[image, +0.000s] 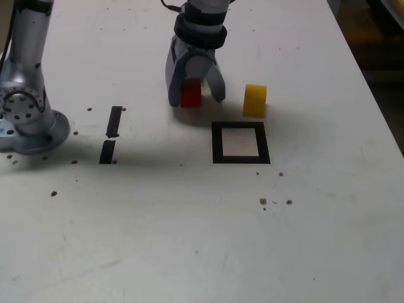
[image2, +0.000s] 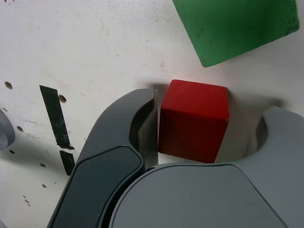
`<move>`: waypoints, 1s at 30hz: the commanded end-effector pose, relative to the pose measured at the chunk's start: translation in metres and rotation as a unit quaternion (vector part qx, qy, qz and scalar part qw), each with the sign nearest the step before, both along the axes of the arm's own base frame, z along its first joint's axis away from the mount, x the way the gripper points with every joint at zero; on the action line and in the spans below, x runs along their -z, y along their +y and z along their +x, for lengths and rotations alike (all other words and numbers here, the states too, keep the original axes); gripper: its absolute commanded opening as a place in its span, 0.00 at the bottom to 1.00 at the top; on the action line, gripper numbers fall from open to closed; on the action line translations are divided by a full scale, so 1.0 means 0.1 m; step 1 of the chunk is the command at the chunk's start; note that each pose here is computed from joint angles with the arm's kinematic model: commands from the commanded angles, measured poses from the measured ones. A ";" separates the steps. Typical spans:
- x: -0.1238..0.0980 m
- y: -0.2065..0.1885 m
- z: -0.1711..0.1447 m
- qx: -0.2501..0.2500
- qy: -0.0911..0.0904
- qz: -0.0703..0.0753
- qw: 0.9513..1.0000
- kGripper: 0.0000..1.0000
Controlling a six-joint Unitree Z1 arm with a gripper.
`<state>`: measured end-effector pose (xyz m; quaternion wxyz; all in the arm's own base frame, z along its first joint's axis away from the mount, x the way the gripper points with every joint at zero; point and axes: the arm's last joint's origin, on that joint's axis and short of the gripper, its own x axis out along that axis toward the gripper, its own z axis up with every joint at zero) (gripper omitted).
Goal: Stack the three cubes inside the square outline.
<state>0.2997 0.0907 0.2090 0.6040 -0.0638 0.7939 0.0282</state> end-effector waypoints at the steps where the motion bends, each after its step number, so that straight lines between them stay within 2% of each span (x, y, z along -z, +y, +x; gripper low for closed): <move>1: -0.02 0.00 -0.01 -0.001 -0.005 0.001 1.000 0.11; 7: -0.02 0.00 0.00 -0.004 -0.011 0.000 1.000 0.03; 13: -0.05 0.00 -0.01 -0.002 -0.011 0.005 1.000 0.02; 16: -0.17 -0.03 -0.02 0.004 -0.013 0.014 1.000 0.02; 18: -0.32 -0.10 -0.02 0.012 -0.016 0.022 1.000 0.02; 21: -0.51 -0.25 0.02 0.028 -0.020 0.027 0.999 0.02; 25: -0.61 -0.56 0.17 0.048 -0.033 0.016 0.998 0.02; 30: -0.59 -0.95 0.41 0.060 -0.049 -0.013 0.997 0.02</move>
